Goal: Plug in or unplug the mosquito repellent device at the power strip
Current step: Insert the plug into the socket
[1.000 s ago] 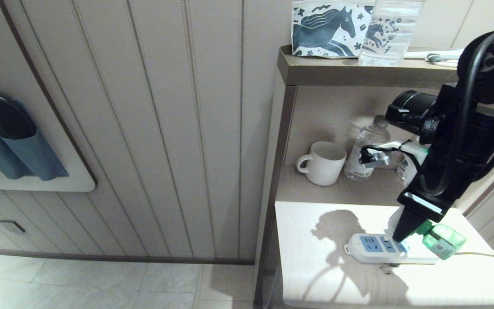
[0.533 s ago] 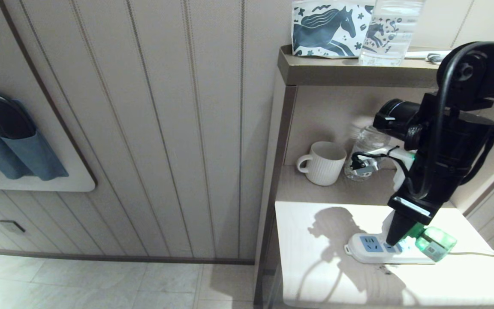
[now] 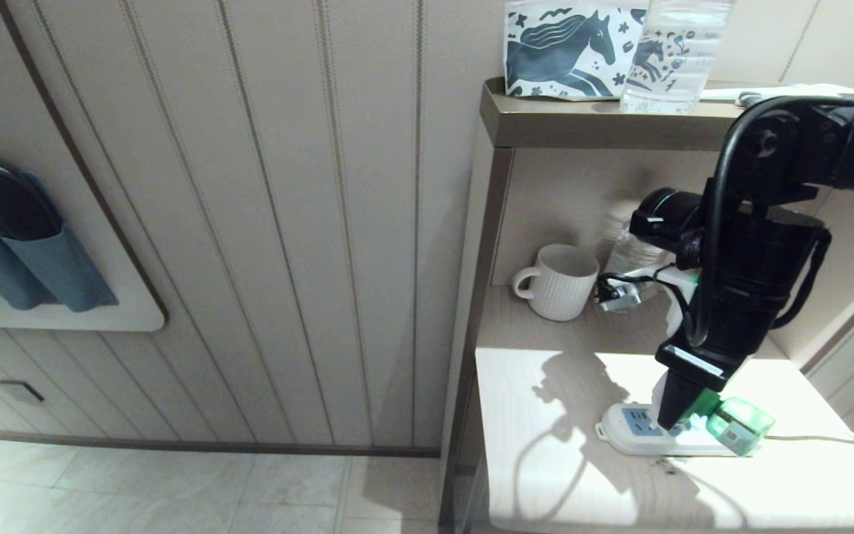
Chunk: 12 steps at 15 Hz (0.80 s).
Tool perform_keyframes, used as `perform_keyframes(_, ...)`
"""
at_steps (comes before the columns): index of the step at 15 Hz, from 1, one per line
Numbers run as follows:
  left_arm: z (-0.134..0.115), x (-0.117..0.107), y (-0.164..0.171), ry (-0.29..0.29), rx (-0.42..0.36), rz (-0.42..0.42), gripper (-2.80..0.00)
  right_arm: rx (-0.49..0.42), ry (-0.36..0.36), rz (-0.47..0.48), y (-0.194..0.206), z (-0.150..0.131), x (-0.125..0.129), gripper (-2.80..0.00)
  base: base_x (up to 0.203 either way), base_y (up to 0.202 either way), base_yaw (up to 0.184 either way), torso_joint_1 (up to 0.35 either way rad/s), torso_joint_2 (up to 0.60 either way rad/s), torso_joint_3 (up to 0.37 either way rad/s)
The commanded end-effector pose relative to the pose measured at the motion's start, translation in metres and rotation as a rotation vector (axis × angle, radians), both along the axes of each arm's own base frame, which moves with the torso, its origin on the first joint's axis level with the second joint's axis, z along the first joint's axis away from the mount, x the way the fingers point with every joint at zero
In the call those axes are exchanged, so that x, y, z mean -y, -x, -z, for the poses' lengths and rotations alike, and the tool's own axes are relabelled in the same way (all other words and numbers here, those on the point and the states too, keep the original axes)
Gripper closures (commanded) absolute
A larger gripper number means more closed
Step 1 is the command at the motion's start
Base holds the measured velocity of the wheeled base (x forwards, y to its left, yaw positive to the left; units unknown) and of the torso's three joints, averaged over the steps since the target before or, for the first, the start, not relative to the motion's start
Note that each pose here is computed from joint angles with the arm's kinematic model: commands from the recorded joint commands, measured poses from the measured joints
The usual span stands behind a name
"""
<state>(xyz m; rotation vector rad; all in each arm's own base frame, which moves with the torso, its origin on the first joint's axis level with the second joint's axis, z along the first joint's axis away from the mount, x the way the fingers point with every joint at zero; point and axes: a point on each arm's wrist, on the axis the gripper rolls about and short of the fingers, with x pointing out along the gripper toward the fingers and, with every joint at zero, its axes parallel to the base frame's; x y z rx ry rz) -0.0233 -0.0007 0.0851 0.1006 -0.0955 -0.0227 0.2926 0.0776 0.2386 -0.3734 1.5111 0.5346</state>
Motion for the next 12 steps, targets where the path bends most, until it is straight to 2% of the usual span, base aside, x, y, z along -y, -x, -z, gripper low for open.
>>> perform_keyframes(1,-0.0001,0.0000,0.0000,-0.001,0.001,0.000,0.00,-0.046,0.011,0.002,0.0032,0.0010,0.0022,0.00,0.000,0.000,0.000,0.000,0.00,0.000)
perform_keyframes(12,-0.0001,0.0000,0.0000,-0.001,0.001,0.000,0.00,-0.025,0.006,0.047,-0.0061,0.0065,0.0048,0.00,0.000,0.000,0.000,0.000,0.00,0.000)
